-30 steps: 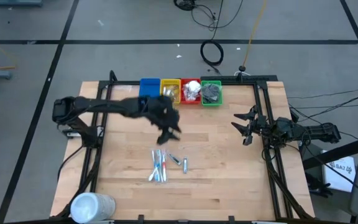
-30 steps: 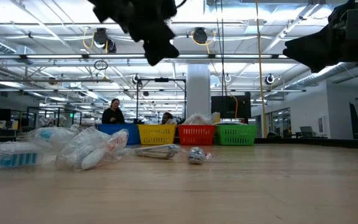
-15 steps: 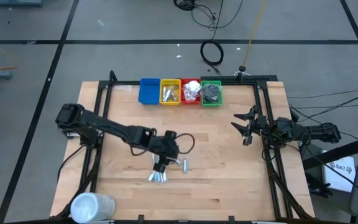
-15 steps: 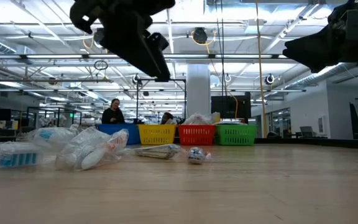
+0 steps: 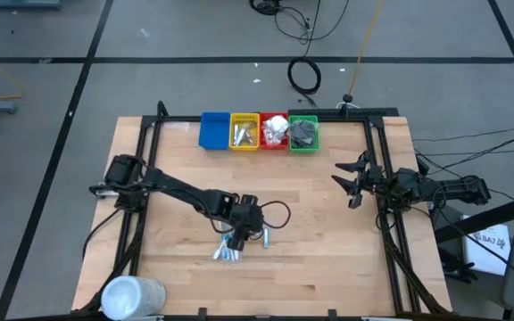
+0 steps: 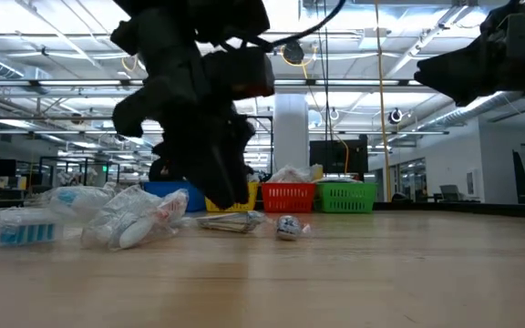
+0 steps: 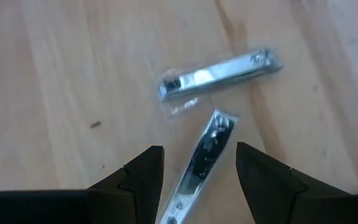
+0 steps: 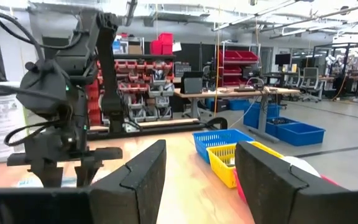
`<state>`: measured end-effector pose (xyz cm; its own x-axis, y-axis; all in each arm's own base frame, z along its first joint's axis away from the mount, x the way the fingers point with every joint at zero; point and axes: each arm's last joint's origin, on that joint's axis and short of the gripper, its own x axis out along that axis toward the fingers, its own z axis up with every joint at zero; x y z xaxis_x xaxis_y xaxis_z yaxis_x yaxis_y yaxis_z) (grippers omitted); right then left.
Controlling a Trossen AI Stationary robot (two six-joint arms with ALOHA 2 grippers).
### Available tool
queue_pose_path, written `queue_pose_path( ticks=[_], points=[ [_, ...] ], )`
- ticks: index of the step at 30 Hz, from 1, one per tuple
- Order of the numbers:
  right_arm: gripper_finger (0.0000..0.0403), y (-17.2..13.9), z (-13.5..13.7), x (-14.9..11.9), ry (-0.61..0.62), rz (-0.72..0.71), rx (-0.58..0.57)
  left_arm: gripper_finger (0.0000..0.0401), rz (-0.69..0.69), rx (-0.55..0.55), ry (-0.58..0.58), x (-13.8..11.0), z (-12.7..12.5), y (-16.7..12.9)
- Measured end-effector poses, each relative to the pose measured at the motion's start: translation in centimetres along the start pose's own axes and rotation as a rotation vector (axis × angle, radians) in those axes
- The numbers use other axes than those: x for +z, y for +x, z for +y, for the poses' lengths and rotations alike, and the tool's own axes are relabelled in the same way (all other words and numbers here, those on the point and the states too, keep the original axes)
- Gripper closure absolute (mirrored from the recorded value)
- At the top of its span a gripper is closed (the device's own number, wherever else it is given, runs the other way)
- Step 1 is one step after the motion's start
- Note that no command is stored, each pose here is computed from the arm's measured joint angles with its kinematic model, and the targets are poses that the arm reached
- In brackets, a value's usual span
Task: Pick & Place Travel size toiletries
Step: Put the nail cutter into the yellow bin
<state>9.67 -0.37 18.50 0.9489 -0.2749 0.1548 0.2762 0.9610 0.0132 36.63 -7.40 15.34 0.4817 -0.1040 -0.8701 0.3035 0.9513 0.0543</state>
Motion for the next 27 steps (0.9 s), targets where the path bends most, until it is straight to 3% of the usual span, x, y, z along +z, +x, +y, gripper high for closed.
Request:
queue_pose_path(
  ticks=[15,27],
  points=[
    [0.0222,0.0,0.0,0.0,-0.001,0.002,0.000,0.0213,0.037,-0.020,-0.005,-0.7,0.2,2.2],
    [0.0222,0.0,0.0,0.0,-0.001,0.003,0.000,0.0367,0.033,-0.029,-0.031,-0.7,0.6,2.0]
  ],
)
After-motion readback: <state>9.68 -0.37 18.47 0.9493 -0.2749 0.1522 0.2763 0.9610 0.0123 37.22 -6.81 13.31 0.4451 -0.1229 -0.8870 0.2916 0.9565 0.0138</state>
